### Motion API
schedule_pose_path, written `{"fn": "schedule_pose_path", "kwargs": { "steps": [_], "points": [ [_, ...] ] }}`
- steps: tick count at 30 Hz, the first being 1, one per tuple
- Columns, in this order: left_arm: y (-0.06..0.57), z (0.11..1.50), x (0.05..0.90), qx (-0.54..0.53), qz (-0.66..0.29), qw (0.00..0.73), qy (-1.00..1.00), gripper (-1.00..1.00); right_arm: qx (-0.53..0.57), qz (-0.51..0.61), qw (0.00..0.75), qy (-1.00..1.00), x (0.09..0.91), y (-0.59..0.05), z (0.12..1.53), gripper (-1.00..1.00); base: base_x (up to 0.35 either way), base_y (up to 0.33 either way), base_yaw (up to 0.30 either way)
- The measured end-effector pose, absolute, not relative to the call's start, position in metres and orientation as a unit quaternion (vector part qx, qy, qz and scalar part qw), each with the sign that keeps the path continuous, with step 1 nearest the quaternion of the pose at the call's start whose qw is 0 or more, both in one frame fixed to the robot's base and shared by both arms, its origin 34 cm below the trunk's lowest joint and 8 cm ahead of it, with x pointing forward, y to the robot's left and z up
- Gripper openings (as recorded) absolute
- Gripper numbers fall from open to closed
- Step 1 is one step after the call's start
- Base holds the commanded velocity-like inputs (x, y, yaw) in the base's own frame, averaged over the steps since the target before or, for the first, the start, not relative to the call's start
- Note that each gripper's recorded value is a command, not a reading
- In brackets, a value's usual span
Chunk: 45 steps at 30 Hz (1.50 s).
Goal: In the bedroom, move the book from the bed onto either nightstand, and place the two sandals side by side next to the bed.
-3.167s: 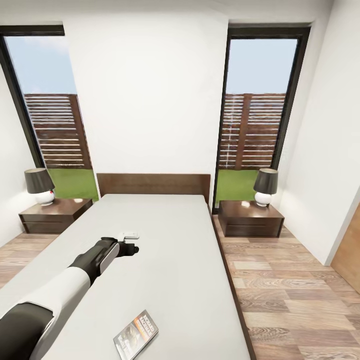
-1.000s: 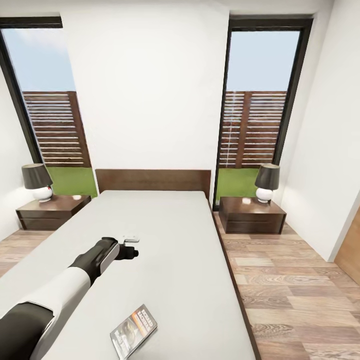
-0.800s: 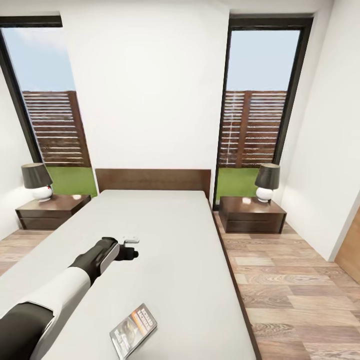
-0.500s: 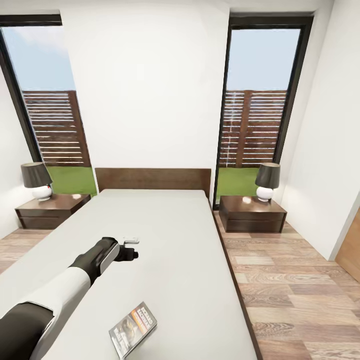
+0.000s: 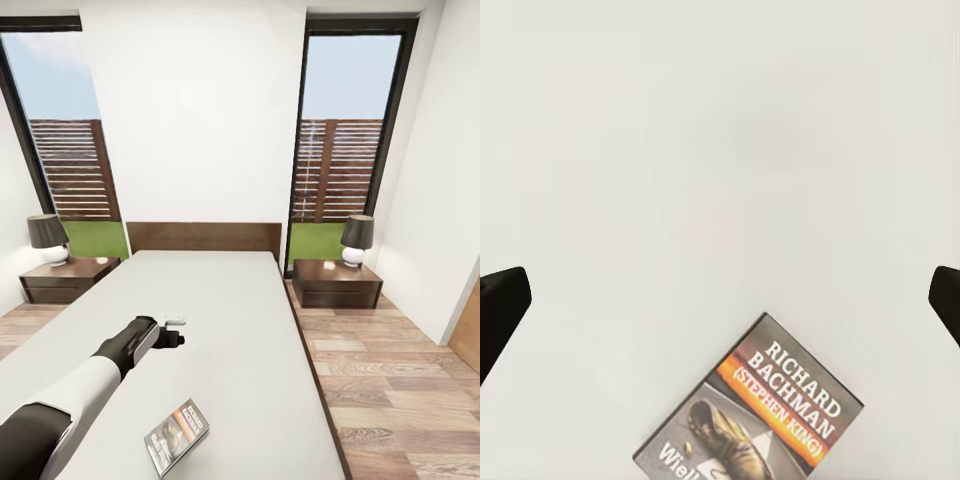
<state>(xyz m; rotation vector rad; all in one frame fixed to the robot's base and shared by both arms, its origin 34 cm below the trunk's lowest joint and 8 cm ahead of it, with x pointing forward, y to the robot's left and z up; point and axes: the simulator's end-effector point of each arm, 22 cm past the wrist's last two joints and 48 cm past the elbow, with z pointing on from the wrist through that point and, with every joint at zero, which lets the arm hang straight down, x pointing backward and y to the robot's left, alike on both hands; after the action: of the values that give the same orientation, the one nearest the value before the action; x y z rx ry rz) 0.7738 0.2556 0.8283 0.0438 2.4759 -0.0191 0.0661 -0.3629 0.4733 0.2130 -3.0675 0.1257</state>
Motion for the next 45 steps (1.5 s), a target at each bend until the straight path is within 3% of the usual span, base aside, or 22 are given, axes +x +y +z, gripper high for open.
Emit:
{"fn": "schedule_pose_path", "kwargs": {
  "steps": [45],
  "points": [
    [0.240, 0.753, 0.771, 0.021, -0.017, 0.333, 0.943, 1.00, 0.070, 0.054, 0.099, -0.991, -0.045, -0.348, 0.410, 1.00, 0.000, 0.000, 0.000]
  ]
}}
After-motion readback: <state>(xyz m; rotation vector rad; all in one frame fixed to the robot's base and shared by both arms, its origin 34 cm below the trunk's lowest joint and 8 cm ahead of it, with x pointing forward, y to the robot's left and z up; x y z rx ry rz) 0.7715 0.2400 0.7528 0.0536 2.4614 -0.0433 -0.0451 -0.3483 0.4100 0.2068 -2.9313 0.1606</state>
